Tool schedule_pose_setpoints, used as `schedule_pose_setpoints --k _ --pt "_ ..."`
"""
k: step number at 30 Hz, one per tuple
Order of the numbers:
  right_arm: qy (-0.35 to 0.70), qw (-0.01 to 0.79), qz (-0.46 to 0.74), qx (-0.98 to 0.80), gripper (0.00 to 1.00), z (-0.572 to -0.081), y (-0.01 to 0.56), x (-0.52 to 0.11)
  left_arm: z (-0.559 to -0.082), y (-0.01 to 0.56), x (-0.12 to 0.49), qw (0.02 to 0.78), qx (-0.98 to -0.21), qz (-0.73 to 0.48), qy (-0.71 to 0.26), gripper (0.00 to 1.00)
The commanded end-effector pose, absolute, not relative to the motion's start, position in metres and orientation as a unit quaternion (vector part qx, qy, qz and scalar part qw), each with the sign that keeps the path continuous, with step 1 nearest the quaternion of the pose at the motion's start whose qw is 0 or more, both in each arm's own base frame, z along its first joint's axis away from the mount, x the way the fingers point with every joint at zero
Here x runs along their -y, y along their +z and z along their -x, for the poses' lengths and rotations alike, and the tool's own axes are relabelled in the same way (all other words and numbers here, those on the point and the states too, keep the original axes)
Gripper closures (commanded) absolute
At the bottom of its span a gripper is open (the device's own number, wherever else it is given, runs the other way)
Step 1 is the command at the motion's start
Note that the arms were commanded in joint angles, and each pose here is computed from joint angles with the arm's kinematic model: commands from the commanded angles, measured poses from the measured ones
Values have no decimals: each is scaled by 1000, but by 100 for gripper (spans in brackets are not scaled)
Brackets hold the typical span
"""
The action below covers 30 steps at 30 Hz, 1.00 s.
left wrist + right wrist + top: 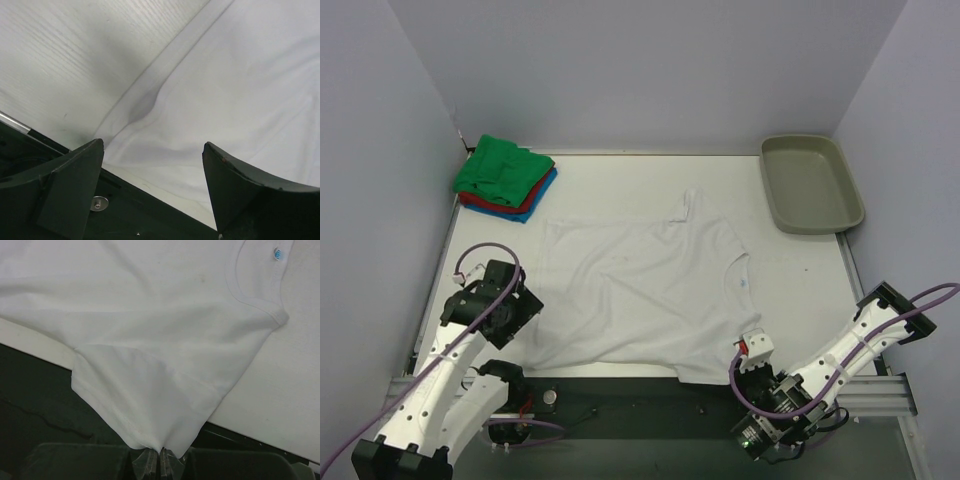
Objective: Fold and stack the t-shirts
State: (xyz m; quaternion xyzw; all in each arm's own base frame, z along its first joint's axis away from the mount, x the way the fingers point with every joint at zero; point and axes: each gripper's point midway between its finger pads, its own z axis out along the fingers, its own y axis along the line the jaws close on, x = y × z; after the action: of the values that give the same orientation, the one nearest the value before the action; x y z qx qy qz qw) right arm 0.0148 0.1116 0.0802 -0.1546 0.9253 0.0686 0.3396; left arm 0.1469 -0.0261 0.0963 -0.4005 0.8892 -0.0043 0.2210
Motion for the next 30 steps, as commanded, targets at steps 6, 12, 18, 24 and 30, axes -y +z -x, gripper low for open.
schedule_pose_setpoints --k 6,12,18,24,30 --pt "78 391 91 -913 100 -45 97 -113 -193 107 91 239 -909 306 -152 10" --pt "58 383 110 -915 100 -49 84 -126 -205 127 144 266 -919 229 -181 10" --pt "22 375 114 -920 100 -56 71 -148 -212 123 172 262 -921 202 -206 10" --pt "-8 369 156 -916 100 -58 67 -184 -215 132 169 282 -918 188 -206 10" --pt "-48 364 203 -908 100 -63 60 -211 -211 136 161 293 -917 179 -201 10"
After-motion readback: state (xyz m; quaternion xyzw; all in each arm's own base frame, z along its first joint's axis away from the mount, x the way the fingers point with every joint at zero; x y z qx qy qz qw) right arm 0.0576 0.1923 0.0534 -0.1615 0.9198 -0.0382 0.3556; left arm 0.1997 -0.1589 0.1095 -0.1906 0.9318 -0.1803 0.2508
